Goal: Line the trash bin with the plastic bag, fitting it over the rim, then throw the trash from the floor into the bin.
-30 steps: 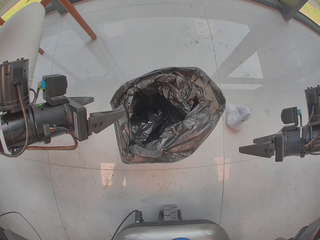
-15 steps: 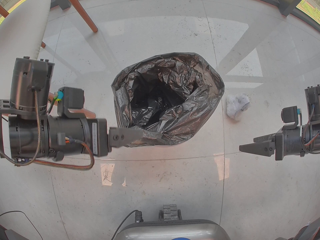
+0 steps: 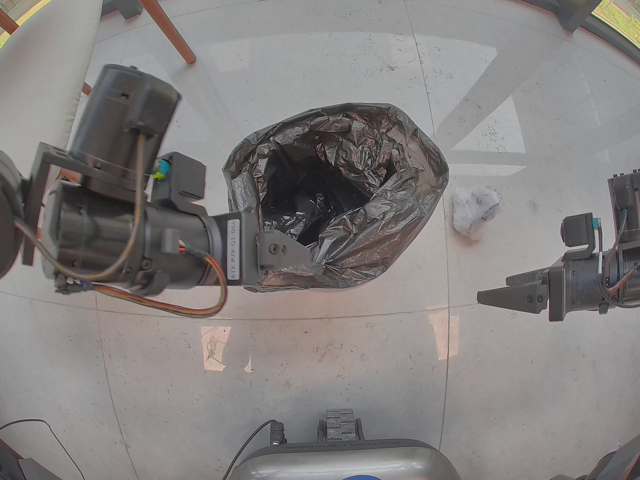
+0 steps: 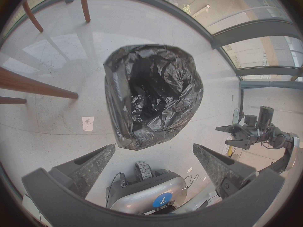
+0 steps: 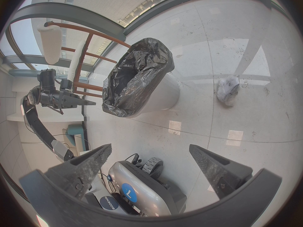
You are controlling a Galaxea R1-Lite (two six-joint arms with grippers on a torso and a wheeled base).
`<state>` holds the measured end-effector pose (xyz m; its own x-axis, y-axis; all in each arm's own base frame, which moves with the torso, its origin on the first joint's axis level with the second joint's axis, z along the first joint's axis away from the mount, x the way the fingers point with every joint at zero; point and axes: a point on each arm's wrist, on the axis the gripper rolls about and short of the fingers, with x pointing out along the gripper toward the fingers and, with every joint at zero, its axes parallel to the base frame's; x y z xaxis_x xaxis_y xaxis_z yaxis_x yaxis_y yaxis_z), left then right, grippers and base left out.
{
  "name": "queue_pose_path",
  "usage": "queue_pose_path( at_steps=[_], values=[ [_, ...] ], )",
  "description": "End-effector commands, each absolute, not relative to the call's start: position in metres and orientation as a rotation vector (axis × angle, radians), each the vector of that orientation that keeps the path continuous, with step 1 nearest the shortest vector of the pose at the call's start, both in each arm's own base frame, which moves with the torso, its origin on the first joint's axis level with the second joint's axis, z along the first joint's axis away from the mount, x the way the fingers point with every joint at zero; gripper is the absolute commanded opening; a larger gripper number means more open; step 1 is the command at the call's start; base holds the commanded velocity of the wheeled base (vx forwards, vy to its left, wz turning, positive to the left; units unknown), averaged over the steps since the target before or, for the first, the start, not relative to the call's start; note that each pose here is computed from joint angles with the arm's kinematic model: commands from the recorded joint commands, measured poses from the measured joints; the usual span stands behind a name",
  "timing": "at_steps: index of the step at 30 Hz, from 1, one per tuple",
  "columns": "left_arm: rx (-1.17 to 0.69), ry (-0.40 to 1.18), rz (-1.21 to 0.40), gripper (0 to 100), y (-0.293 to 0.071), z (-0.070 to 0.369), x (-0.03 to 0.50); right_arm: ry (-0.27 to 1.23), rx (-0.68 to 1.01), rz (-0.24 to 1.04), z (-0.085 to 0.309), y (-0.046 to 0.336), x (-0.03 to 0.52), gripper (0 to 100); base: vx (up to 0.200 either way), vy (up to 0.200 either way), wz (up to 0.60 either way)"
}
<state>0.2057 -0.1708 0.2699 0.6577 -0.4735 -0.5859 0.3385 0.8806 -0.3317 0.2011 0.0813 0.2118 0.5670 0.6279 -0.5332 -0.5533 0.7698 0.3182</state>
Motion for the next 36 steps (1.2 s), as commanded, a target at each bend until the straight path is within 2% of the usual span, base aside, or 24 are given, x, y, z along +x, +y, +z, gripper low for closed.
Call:
queue_pose_path(
  at_steps=[1, 13, 17, 29, 30, 36],
  values=[
    [-0.165, 0.787, -0.448, 100, -0.19, 0.248, 0.222, 0.68, 0.121, 0.696, 0.21, 0.082, 0.202, 100, 0.0, 0.0, 0.0],
    [-0.135, 0.798, -0.389, 100, -0.194, 0.238, 0.232, 0.684, 0.119, 0.696, 0.209, 0.082, 0.202, 100, 0.0, 0.0, 0.0],
    [-0.142, 0.783, -0.328, 100, -0.193, 0.236, 0.25, 0.683, 0.12, 0.698, 0.21, 0.082, 0.202, 100, 0.0, 0.0, 0.0],
    [-0.14, 0.778, -0.298, 100, -0.199, 0.233, 0.263, 0.685, 0.118, 0.698, 0.209, 0.082, 0.203, 100, 0.0, 0.0, 0.0],
    [-0.14, 0.778, -0.298, 0, -0.199, 0.233, 0.263, 0.685, 0.118, 0.698, 0.209, 0.082, 0.203, 100, 0.0, 0.0, 0.0],
    [-0.141, 0.771, -0.296, 0, -0.198, 0.235, 0.262, 0.685, 0.118, 0.698, 0.209, 0.082, 0.203, 100, 0.0, 0.0, 0.0]
  ],
)
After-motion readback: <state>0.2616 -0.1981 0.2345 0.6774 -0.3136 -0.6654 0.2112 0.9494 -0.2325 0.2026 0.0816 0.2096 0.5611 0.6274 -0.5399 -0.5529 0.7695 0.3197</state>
